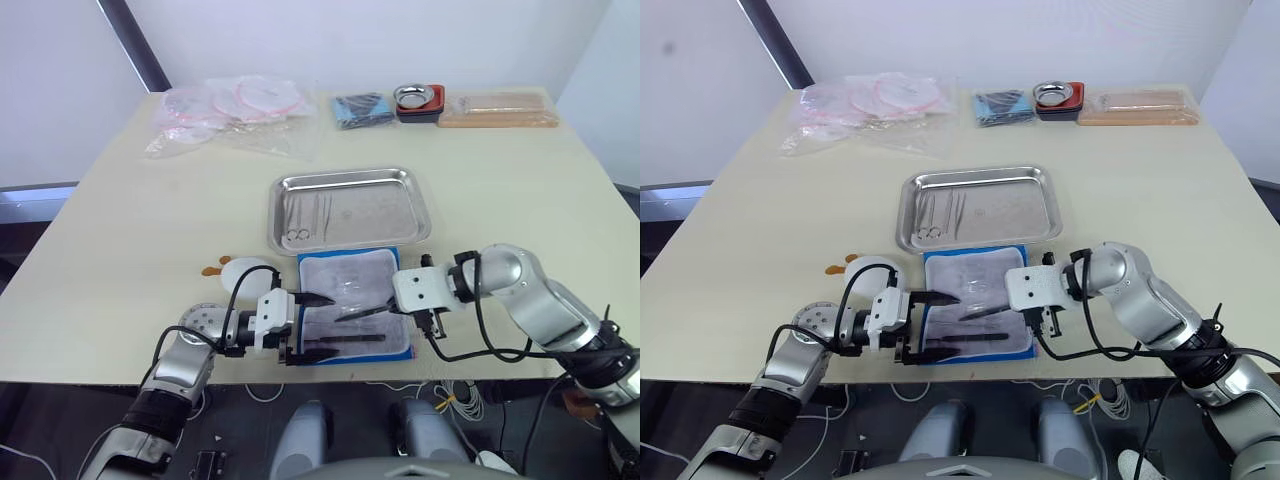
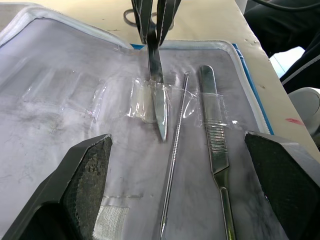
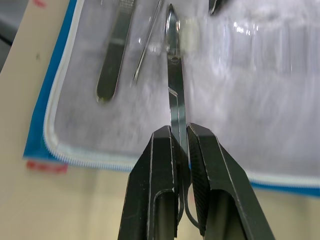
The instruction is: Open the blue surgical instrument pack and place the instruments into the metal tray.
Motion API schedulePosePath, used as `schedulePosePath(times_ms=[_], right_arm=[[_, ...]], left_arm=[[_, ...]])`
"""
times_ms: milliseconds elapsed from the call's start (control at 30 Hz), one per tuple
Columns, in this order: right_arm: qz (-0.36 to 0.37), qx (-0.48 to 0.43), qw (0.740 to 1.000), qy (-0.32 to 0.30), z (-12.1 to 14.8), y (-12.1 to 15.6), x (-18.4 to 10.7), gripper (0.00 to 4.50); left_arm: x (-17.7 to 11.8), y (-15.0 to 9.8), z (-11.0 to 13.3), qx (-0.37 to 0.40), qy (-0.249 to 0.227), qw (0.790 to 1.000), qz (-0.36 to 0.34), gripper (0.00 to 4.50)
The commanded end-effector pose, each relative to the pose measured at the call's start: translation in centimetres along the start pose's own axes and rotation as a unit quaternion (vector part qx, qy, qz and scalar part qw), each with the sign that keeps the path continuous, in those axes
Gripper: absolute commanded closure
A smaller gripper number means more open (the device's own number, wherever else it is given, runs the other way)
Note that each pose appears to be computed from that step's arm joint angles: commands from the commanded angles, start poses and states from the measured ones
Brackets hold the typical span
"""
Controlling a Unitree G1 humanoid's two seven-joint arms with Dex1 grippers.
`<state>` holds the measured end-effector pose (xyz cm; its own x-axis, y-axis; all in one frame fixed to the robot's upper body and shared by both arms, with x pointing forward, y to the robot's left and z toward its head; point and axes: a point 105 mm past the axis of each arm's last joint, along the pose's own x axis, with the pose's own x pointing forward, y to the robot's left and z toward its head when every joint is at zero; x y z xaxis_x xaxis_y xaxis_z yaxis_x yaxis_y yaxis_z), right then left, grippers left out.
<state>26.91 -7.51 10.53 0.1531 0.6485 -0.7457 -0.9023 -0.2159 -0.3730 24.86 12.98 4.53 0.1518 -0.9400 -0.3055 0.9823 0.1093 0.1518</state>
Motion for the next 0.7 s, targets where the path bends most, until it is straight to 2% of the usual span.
schedulePosePath(times_ms=[33,400,533,700], right_arm=[[-0.006,-0.021,1.0,-0.002,0.5,-0.4,-1.5,4.43],[-0.022,-0.016,0.999,0.024,-0.9,-0.9,-4.7,4.43],[-0.028,-0.004,0.999,0.017,-0.8,-1.1,-5.5,4.43],[-0.085,0.048,0.995,-0.029,-0.3,-3.3,-6.4,4.43]], left_arm=[[-0.4,-1.9,-4.6,-0.091,0.074,0.993,-0.014,0.0],[-0.1,-2.0,-4.3,-0.097,0.06,0.993,-0.005,0.0],[-0.1,-1.7,-4.2,-0.101,0.052,0.994,0.009,0.0],[0.1,-1.5,-3.9,-0.104,0.042,0.994,0.018,0.0]])
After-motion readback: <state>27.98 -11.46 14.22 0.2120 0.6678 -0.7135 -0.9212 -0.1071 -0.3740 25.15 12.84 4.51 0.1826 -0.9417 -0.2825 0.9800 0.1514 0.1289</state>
